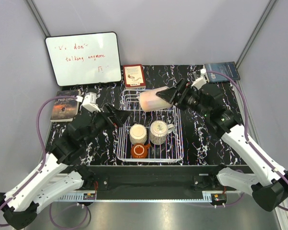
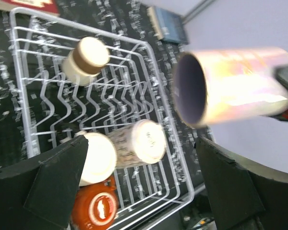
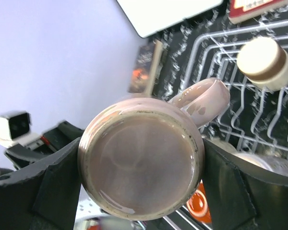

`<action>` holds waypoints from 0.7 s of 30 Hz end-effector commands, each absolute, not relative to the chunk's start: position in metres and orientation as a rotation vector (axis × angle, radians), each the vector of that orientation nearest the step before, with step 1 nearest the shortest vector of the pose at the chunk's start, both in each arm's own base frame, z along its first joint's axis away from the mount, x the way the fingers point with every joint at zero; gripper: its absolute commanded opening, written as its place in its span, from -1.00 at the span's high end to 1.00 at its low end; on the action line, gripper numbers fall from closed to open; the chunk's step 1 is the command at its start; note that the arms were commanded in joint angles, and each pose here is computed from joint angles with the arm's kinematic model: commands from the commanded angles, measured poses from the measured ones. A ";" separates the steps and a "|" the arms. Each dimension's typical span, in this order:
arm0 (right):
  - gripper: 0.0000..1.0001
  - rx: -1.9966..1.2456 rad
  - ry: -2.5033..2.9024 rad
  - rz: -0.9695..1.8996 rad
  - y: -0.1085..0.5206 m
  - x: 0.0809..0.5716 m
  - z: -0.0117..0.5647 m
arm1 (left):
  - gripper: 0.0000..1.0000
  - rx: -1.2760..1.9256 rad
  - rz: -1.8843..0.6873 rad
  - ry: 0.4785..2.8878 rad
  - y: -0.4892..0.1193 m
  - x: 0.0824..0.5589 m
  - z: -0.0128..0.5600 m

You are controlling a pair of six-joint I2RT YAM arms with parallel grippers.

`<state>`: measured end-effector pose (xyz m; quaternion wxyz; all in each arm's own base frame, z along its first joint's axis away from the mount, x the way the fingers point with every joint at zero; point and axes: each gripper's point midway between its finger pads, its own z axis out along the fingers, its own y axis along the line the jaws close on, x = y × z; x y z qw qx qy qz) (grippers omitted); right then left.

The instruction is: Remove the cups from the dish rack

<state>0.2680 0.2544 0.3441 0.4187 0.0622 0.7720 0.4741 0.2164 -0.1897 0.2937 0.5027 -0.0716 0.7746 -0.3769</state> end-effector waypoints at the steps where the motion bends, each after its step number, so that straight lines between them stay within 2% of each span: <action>1: 1.00 0.067 1.560 1.548 0.255 0.265 0.430 | -0.98 -0.201 -1.130 1.648 -0.199 0.211 0.353; 2: 1.00 0.036 1.502 1.645 0.256 0.258 0.443 | -0.98 -0.193 -1.159 1.617 -0.200 0.210 0.361; 4: 1.00 0.075 1.507 1.725 0.258 0.264 0.431 | -0.98 -0.176 -1.196 1.587 -0.205 0.209 0.367; 7: 1.00 0.040 1.499 1.764 0.263 0.263 0.428 | -0.96 -0.143 -1.235 1.556 -0.212 0.209 0.379; 13: 1.00 -0.028 1.530 1.778 0.268 0.257 0.427 | -0.64 -0.034 -1.292 1.540 -0.236 0.213 0.393; 21: 1.00 -0.055 1.552 1.795 0.271 0.253 0.423 | -0.60 0.000 -1.337 1.509 -0.255 0.224 0.404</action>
